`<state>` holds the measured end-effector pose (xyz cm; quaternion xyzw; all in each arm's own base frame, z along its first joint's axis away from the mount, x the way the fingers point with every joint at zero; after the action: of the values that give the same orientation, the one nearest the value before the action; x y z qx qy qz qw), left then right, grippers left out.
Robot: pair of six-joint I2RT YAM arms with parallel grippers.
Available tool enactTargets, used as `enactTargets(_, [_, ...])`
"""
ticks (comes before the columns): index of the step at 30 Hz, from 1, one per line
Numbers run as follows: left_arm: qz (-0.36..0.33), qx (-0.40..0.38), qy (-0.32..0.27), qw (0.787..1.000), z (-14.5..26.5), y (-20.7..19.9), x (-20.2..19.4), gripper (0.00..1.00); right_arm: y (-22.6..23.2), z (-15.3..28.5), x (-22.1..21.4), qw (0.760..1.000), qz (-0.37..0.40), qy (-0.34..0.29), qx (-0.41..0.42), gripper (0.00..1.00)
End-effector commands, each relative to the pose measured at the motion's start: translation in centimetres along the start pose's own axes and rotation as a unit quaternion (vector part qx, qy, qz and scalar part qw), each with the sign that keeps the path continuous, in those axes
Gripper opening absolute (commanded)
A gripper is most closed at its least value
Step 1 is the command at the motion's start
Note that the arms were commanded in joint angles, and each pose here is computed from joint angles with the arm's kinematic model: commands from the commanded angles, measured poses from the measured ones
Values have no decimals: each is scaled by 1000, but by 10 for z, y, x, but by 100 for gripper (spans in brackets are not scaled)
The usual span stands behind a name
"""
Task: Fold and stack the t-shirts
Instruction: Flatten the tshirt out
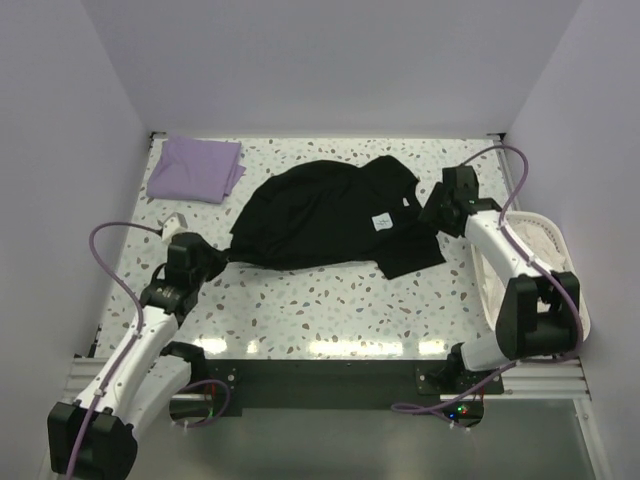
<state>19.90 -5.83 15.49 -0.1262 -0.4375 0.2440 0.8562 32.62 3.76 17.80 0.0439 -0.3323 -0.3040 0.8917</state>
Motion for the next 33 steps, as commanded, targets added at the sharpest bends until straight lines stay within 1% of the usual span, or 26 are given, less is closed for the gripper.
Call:
enactTargets(1, [-16, 42, -61, 997, 10, 2, 38, 0, -12, 12, -17, 1000, -18, 5, 16, 58])
enactTargets(2, [-15, 48, -68, 996, 11, 3, 43, 0, -20, 10, -28, 1000, -16, 14, 11, 58])
enactTargets(4, [-9, 54, -80, 995, 12, 9, 55, 0, -25, 13, -37, 1000, -15, 18, 18, 57])
enactTargets(8, [11, 49, -78, 996, 8, 21, 67, 0, -37, 7, -61, 999, -2, 43, 13, 56])
enactTargets(11, [15, 46, -71, 996, 3, 27, 70, 0, -30, 8, -79, 997, 22, 63, 45, 56])
enactTargets(13, [16, 41, -68, 997, 1, 27, 71, 0, -24, 10, -88, 997, 40, 55, 39, 57])
enactTargets(14, [17, 39, -67, 997, 1, 28, 71, 0, -16, 14, -100, 996, 55, 59, 46, 57])
enactTargets(17, [16, 38, -65, 997, 0, 29, 69, 0, -10, 17, -118, 995, 65, 55, 50, 57])
enactTargets(21, [12, 39, -68, 997, 2, 31, 71, 0, -18, 16, -131, 996, 65, 53, 41, 57])
enactTargets(23, [10, 40, -67, 997, 2, 32, 70, 0, -25, 15, -135, 996, 69, 58, 23, 57])
enactTargets(29, [13, 33, -64, 997, 1, 31, 69, 0, -35, 16, -140, 997, 65, 51, 4, 58])
enactTargets(33, [16, 31, -62, 997, -2, 32, 67, 0, -32, 10, -148, 995, 78, 70, -1, 59])
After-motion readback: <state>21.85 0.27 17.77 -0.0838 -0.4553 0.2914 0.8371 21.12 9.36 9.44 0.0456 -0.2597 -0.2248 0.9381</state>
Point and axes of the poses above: each gripper's point midway between its finger pads, its own z axis back along the fingers, its own y axis along the line the jaws close on, x = y × z, the point moved 8 cm from there along z, back along the fingers, and after that the axes turned 9 degrees about -z, right-handed, at the moved point
